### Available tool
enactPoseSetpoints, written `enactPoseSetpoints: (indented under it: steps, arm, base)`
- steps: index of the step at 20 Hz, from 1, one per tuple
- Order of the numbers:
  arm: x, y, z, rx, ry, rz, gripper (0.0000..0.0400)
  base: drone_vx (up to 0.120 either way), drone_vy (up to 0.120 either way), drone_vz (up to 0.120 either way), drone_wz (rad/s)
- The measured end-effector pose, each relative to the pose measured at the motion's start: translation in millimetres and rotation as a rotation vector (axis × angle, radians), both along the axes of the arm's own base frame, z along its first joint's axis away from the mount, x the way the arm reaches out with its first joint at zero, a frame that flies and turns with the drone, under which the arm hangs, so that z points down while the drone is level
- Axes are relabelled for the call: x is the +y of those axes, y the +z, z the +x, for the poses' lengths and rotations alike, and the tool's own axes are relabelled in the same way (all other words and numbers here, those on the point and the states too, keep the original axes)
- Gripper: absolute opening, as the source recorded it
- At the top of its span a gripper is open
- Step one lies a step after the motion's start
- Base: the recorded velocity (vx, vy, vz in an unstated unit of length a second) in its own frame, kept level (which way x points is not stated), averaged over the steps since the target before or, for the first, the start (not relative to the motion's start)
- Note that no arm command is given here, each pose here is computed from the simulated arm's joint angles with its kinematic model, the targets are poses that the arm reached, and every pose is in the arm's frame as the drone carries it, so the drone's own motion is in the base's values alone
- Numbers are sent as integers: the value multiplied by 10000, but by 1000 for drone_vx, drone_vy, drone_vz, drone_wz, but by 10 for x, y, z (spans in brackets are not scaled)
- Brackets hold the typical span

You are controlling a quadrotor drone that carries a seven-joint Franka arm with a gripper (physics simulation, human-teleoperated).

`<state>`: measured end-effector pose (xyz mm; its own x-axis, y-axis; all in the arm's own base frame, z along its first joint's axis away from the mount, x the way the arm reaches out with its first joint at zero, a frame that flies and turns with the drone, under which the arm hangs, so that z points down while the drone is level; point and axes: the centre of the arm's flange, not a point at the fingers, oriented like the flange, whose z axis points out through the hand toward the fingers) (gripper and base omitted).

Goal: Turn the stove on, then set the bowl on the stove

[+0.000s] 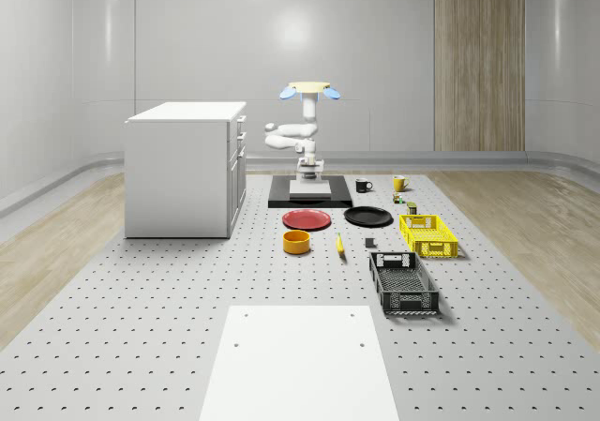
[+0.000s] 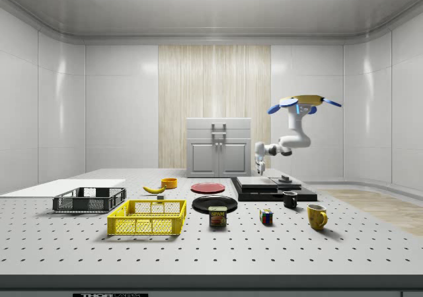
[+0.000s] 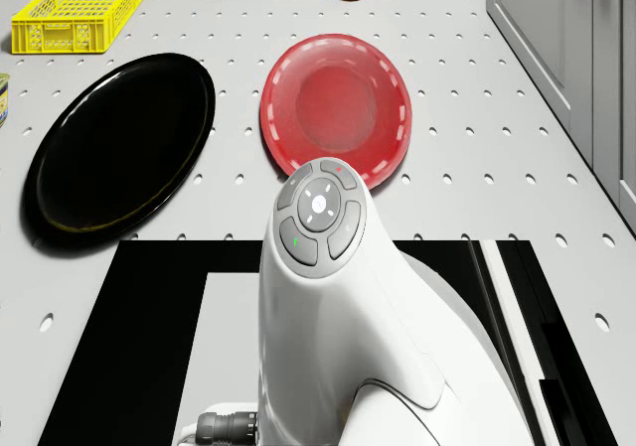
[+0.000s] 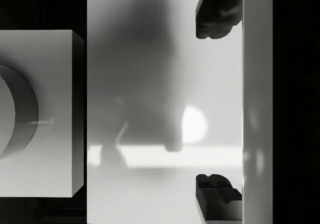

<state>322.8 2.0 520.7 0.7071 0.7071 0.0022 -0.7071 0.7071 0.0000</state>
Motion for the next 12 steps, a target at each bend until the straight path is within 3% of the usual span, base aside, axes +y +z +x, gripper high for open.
enactPoseSetpoints:
  steps: [9, 12]
  arm:
    - [0, 0, 0, 0, 1, 0, 400]
    - [0, 0, 0, 0, 1, 0, 400]
  base:
    - [120, 0, 0, 0]
    - [120, -107, 0, 0]
